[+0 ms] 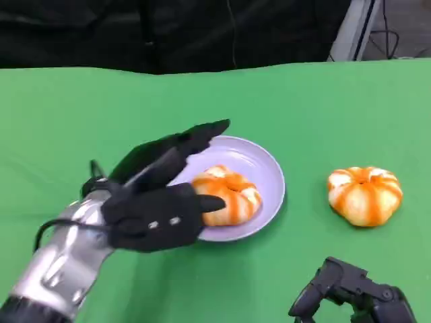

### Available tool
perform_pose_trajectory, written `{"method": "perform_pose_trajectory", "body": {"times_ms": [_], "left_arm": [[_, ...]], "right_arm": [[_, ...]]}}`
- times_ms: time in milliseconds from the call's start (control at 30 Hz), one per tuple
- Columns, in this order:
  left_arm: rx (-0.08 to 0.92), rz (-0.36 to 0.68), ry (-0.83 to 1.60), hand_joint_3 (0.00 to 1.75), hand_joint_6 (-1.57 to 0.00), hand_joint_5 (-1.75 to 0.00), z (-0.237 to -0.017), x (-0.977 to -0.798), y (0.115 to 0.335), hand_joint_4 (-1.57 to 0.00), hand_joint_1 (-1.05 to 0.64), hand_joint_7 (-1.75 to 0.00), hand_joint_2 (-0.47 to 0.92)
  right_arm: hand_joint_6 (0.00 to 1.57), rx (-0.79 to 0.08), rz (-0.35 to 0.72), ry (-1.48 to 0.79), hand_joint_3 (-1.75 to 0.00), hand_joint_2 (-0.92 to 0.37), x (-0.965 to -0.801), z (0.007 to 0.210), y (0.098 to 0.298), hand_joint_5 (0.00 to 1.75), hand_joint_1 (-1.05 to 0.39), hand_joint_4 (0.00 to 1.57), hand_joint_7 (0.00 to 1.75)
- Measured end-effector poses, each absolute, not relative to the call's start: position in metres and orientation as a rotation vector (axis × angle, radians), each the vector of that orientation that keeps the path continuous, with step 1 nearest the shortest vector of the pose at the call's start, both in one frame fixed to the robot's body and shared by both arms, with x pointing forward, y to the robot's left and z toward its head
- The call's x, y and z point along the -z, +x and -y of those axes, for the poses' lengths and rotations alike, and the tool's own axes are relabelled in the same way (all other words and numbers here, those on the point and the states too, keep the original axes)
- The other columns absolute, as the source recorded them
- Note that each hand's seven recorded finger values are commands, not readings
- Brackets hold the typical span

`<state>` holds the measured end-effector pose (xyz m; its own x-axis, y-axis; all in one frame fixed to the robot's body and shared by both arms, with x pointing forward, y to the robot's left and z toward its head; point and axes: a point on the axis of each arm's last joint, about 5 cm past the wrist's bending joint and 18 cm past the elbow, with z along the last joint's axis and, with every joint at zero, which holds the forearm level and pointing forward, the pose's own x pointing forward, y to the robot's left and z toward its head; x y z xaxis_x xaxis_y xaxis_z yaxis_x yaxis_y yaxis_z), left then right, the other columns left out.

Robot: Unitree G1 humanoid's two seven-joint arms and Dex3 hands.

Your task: Grasp the bread from the table and place it into the plate.

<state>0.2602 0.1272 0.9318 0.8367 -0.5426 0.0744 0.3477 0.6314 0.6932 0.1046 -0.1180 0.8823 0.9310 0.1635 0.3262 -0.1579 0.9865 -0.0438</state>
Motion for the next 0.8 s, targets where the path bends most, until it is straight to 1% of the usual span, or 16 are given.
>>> {"method": "perform_pose_trajectory", "body": {"times_ms": [33, 100, 167, 200, 267, 333, 433, 467, 500, 533, 567, 600, 633, 667, 733, 800], "left_arm": [[0.501, 0.304, 0.679, 0.22, -0.38, -0.32, -0.132, -0.932, 0.256, -0.37, -0.51, -0.13, 0.92], [0.47, 0.337, 0.594, 0.19, -0.52, -0.81, -0.14, -0.933, 0.246, -0.26, -0.41, -0.19, 0.92], [0.428, 0.368, 0.511, 0.19, -0.62, -0.99, -0.149, -0.935, 0.235, -0.27, -0.36, -0.23, 0.92], [0.404, 0.38, 0.476, 0.19, -0.67, -1.05, -0.155, -0.935, 0.23, -0.33, -0.34, -0.26, 0.92], [0.358, 0.389, 0.411, 0.19, -0.72, -1.11, -0.165, -0.932, 0.219, -0.37, -0.32, -0.29, 0.92], [0.324, 0.38, 0.369, 0.19, -0.73, -1.12, -0.173, -0.928, 0.211, -0.38, -0.32, -0.3, 0.92], [0.311, 0.365, 0.353, 0.19, -0.73, -1.13, -0.175, -0.925, 0.208, -0.37, -0.32, -0.3, 0.92], [0.312, 0.368, 0.352, 0.34, -0.79, -1.28, -0.175, -0.925, 0.207, -0.52, -0.16, -0.6, 0.89], [0.296, 0.376, 0.321, 0.59, -0.75, -1.37, -0.177, -0.924, 0.203, -0.61, -0.06, -0.93, 0.79], [0.258, 0.401, 0.253, 0.71, -0.74, -1.41, -0.179, -0.921, 0.192, -0.64, -0.02, -1.04, 0.74], [0.224, 0.429, 0.183, 0.84, -0.73, -1.46, -0.179, -0.917, 0.18, -0.68, 0.01, -1.14, 0.71], [0.191, 0.43, 0.124, 0.94, -0.73, -1.5, -0.179, -0.911, 0.168, -0.7, 0.03, -1.2, 0.69], [0.163, 0.408, 0.088, 0.97, -0.73, -1.51, -0.182, -0.904, 0.158, -0.71, 0.03, -1.22, 0.68], [0.138, 0.377, 0.068, 1.09, -0.73, -1.54, -0.186, -0.899, 0.151, -0.74, 0.05, -1.29, 0.64], [0.11, 0.361, 0.043, 1.31, -0.74, -1.59, -0.191, -0.894, 0.142, -0.78, 0.08, -1.42, 0.54], [0.103, 0.383, 0.032, 1.41, -0.74, -1.63, -0.191, -0.894, 0.138, -0.79, 0.1, -1.5, 0.49]], "right_arm": [[0.8, -0.164, 0.335, -0.017, -1.33, -0.32, -0.882, 0.118, 0.105, 1.59, -0.09, 0.73, 1.32], [0.8, -0.163, 0.334, -0.017, -1.33, -0.32, -0.882, 0.118, 0.104, 1.59, -0.1, 0.73, 1.32], [0.8, -0.161, 0.332, -0.015, -1.32, -0.32, -0.882, 0.118, 0.104, 1.58, -0.1, 0.73, 1.32], [0.8, -0.161, 0.332, -0.014, -1.32, -0.32, -0.882, 0.117, 0.104, 1.58, -0.1, 0.73, 1.32], [0.8, -0.162, 0.334, -0.013, -1.32, -0.32, -0.883, 0.117, 0.105, 1.58, -0.1, 0.74, 1.32], [0.8, -0.161, 0.335, -0.012, -1.32, -0.32, -0.883, 0.116, 0.105, 1.58, -0.1, 0.74, 1.32], [0.8, -0.162, 0.336, -0.012, -1.32, -0.32, -0.883, 0.115, 0.105, 1.58, -0.1, 0.74, 1.32], [0.79, -0.163, 0.336, -0.012, -1.32, -0.32, -0.883, 0.115, 0.105, 1.59, -0.1, 0.74, 1.32], [0.79, -0.167, 0.335, -0.014, -1.33, -0.33, -0.883, 0.115, 0.105, 1.59, -0.1, 0.74, 1.32], [0.79, -0.164, 0.337, -0.016, -1.33, -0.33, -0.884, 0.115, 0.105, 1.59, -0.1, 0.73, 1.32], [0.79, -0.161, 0.332, -0.015, -1.33, -0.32, -0.884, 0.115, 0.104, 1.6, -0.1, 0.74, 1.33], [0.79, -0.16, 0.328, -0.016, -1.33, -0.32, -0.884, 0.114, 0.104, 1.6, -0.1, 0.73, 1.33], [0.79, -0.158, 0.328, -0.017, -1.33, -0.32, -0.884, 0.115, 0.104, 1.6, -0.1, 0.73, 1.33], [0.79, -0.159, 0.331, -0.017, -1.34, -0.31, -0.885, 0.114, 0.105, 1.6, -0.11, 0.74, 1.33], [0.79, -0.162, 0.339, -0.018, -1.35, -0.3, -0.886, 0.114, 0.107, 1.6, -0.11, 0.74, 1.33], [0.79, -0.164, 0.346, -0.016, -1.36, -0.29, -0.887, 0.113, 0.108, 1.6, -0.11, 0.74, 1.33]]}}
